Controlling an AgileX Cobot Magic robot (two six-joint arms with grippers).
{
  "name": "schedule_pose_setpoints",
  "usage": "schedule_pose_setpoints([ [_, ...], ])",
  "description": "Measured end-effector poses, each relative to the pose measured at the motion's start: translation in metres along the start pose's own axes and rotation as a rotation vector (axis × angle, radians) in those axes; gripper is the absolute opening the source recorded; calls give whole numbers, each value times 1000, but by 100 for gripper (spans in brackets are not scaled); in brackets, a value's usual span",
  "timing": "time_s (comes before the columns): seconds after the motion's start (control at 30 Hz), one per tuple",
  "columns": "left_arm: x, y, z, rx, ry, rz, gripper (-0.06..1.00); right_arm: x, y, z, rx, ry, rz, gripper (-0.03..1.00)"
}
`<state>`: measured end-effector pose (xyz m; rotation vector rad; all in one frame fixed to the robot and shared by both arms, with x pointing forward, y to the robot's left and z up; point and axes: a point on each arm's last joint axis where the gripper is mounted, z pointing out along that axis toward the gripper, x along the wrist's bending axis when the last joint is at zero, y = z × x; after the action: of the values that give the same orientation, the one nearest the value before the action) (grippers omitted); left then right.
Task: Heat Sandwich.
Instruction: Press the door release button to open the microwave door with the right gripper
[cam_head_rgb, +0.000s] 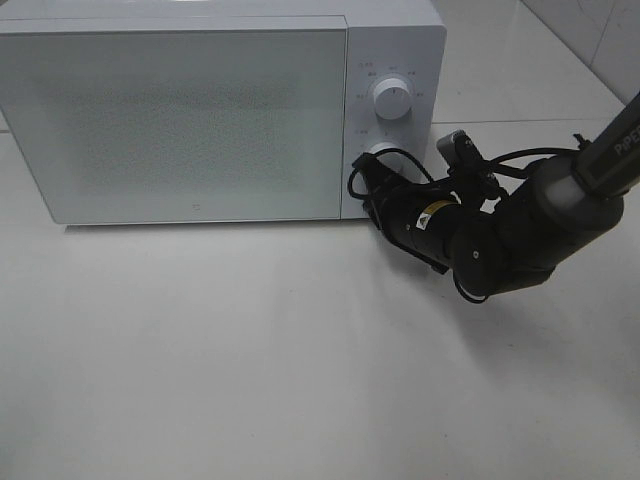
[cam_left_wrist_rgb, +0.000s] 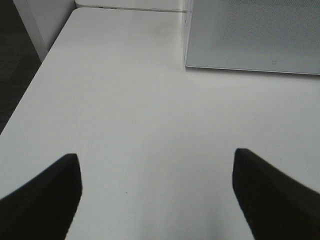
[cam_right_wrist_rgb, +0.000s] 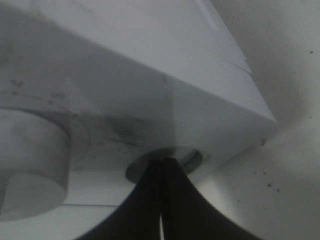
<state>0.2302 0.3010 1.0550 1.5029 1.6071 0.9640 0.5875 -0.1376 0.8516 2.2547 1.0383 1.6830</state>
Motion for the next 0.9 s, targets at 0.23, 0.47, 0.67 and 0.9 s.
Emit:
schedule_pose_setpoints([
  [0.23,0,0,0,0,0,0,78,1,1,0,-22,18,-51,1],
  [0.47,0,0,0,0,0,0,78,2,1,-1,-58,24,-71,1],
  [0.67,0,0,0,0,0,0,78,-1,-1,0,-87,31,-74,1],
  [0.9,0,0,0,0,0,0,78,-6,-4,2,-113,56,-81,1],
])
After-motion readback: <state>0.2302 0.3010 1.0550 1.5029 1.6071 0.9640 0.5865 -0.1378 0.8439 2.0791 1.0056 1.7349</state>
